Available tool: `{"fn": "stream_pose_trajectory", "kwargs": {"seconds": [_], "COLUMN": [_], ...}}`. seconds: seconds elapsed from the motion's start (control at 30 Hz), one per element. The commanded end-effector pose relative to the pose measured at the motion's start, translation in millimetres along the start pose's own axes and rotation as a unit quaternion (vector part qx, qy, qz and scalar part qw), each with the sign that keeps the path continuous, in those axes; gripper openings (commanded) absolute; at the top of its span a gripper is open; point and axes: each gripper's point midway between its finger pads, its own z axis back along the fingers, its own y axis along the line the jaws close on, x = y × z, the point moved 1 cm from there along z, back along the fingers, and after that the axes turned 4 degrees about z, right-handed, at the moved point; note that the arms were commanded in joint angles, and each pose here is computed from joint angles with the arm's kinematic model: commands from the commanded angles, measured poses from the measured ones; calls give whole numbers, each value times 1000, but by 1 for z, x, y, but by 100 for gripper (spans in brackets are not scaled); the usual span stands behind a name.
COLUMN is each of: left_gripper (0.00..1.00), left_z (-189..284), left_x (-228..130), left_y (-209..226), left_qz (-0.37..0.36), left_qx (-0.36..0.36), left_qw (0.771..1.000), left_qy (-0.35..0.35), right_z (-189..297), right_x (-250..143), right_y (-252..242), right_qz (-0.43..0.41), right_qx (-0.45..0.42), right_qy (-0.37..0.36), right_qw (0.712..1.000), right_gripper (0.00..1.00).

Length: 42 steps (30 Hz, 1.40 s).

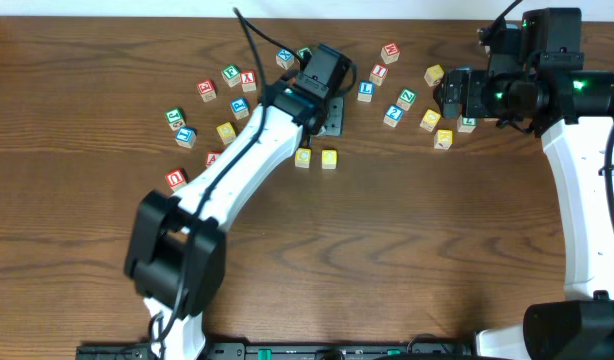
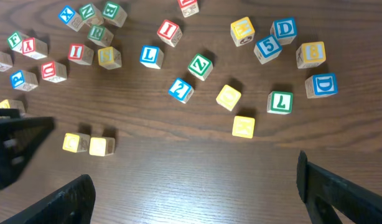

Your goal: Spell out CORL

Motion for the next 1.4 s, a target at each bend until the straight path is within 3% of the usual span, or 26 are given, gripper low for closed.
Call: {"fn": "stream_pose_trajectory", "kwargs": {"seconds": [0.0, 0.3, 0.53, 0.6, 0.93, 1.37], "left_gripper": [60, 61, 61, 65, 67, 67], "left_z": [40, 89, 92, 92, 94, 94], "left_x": [27, 55, 63, 65, 68, 67], "left_y": [1, 76, 126, 136, 159, 163], "left_qz": [-6, 59, 41, 50, 71, 72], "left_qx": [-14, 21, 59, 64, 79, 87], "left_qw": [999, 995, 994, 993, 991, 990], "left_qy": [-48, -82, -82, -83, -86, -85], "right_z": [-5, -5, -4, -5, 3, -21], "right_x": [-2, -3, -2, -3, 0, 50], "right_y": [-4, 1, 14, 17, 30, 45], "right_qz": [-4, -5, -32, -29, -20, -4], "right_qx": [-6, 9, 42, 44, 49, 31], "right_qy": [4, 7, 6, 8, 32, 72], "right_qw": [1000, 1000, 999, 999, 998, 997], "right_gripper": [99, 99, 98, 98, 96, 93]}}
